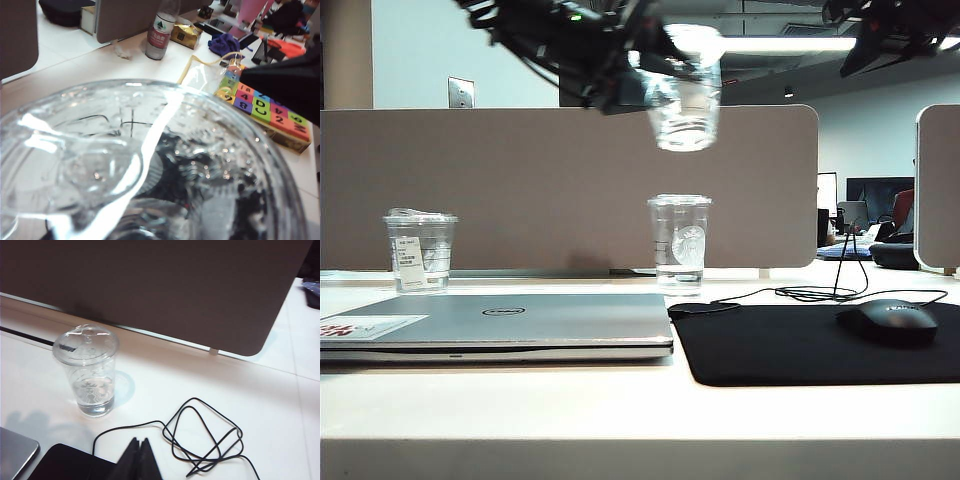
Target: Pick up the coffee cup on the middle and place it on the right side of the laptop.
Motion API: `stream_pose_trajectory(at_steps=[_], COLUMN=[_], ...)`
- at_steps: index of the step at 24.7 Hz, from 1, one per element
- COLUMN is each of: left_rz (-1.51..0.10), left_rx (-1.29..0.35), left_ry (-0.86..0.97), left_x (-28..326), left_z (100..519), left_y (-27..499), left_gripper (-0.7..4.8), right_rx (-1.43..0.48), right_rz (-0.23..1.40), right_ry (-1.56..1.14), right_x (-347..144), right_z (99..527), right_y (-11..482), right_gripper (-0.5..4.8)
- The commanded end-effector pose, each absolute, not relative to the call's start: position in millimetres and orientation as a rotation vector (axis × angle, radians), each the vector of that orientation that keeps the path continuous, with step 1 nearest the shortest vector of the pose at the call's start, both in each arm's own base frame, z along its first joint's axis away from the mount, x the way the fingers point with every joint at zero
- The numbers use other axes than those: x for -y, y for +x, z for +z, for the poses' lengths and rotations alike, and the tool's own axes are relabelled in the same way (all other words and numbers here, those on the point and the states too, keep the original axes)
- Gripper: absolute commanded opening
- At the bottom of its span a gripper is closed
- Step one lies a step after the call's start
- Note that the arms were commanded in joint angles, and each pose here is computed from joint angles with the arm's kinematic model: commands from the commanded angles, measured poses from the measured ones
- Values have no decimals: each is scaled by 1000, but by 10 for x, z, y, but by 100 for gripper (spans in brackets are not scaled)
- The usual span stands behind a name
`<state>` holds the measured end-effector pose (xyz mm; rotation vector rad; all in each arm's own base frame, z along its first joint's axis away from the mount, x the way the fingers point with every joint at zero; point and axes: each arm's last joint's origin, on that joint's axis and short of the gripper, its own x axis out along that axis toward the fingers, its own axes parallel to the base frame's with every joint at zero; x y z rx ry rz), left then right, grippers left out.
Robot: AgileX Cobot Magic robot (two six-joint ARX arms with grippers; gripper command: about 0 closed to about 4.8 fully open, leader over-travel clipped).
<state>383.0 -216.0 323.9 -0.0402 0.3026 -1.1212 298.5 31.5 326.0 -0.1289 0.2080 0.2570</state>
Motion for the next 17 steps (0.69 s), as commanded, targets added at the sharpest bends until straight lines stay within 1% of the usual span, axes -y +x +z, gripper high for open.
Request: stream_pose_trajectory(at_steps=[1, 4, 5, 10, 11, 12, 15, 16, 17], left_rz=[-1087, -1073, -1065, -1075, -1082, -1080, -1073, -1079, -1076], left_rx=[-255, -264, -252, -325, -330, -339, -376, -386, -394], left_ry=[10, -3, 2, 4, 9, 15, 32, 34, 38], left_x=[2422, 2598, 2660, 2845, 2880, 2940, 3045, 3066, 3071], left_z=[3070, 2653, 2447, 1977, 1935, 1848, 1683, 1648, 1636], left_y=[3703, 3579, 3513, 3437, 3422, 3404, 3351, 3336, 3328], left_gripper=[239, 237, 238, 247, 263, 308, 328, 357, 369], right_rx=[-173, -175, -180, -209, -209, -208, -209, -209, -209], right_rz=[197, 92, 55, 54, 54, 54, 54, 54, 54], right_ry=[-138, -149, -156, -176, -176, -176, -176, -176, -176], right_x=[-293, -255, -239, -237, -237, -237, -238, -238, -238], right_z=[3360, 3424, 3448, 3441, 3441, 3443, 3441, 3441, 3441], right_y=[2934, 2852, 2811, 2769, 2769, 2768, 2769, 2769, 2769], right_gripper=[-5, -6, -5, -6, -6, -6, -6, -5, -5])
